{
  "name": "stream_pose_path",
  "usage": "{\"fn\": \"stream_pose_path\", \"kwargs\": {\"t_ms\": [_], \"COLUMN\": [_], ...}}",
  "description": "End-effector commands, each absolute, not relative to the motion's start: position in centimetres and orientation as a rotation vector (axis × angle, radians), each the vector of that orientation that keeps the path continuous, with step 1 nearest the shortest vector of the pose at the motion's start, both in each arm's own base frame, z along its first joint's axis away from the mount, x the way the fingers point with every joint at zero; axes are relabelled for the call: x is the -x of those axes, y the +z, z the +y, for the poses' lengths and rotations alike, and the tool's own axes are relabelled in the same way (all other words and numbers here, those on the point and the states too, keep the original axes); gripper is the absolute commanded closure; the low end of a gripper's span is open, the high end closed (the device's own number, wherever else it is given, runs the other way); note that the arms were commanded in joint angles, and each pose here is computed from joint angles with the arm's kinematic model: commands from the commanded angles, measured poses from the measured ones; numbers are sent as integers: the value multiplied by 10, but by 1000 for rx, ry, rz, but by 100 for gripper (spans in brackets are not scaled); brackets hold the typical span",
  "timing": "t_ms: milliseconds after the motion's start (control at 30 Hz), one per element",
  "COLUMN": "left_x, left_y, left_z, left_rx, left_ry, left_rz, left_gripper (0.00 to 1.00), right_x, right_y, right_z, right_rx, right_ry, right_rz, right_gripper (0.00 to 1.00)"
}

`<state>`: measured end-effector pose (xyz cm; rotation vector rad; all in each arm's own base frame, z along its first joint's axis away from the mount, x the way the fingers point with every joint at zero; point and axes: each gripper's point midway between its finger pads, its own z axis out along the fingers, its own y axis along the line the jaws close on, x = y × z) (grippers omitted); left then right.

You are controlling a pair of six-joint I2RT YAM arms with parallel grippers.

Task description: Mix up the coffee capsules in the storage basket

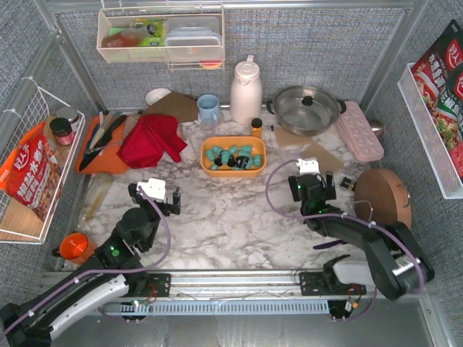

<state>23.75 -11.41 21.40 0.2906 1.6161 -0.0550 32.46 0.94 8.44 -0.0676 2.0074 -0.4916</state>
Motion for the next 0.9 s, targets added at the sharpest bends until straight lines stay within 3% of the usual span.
{"fn": "stream_pose_path", "kwargs": {"t_ms": [0, 267, 433, 567, 867], "left_x": [-240, -241, -244, -252, -294], "left_y": [217, 208, 197, 181, 130], "left_z": [-109, -92, -86, -68, -8], "left_rx": [-321, -293, -262, -46, 145], "left_ry": [-3, 88, 133, 131, 393], "left_rz": [1551, 1443, 1445, 1448, 1571], "left_gripper": [1, 1, 1, 1, 0], "right_x": [-341, -358, -355, -371, -374], "right_y": [88, 75, 66, 56, 54], "right_z": [3, 17, -7, -9, -9], "right_rx": [-15, 86, -92, -93, -90], "right_ry": [-489, -340, -279, -217, -208], "right_rz": [1871, 1803, 1768, 1845, 1895], "right_gripper": [1, 1, 1, 1, 1]}}
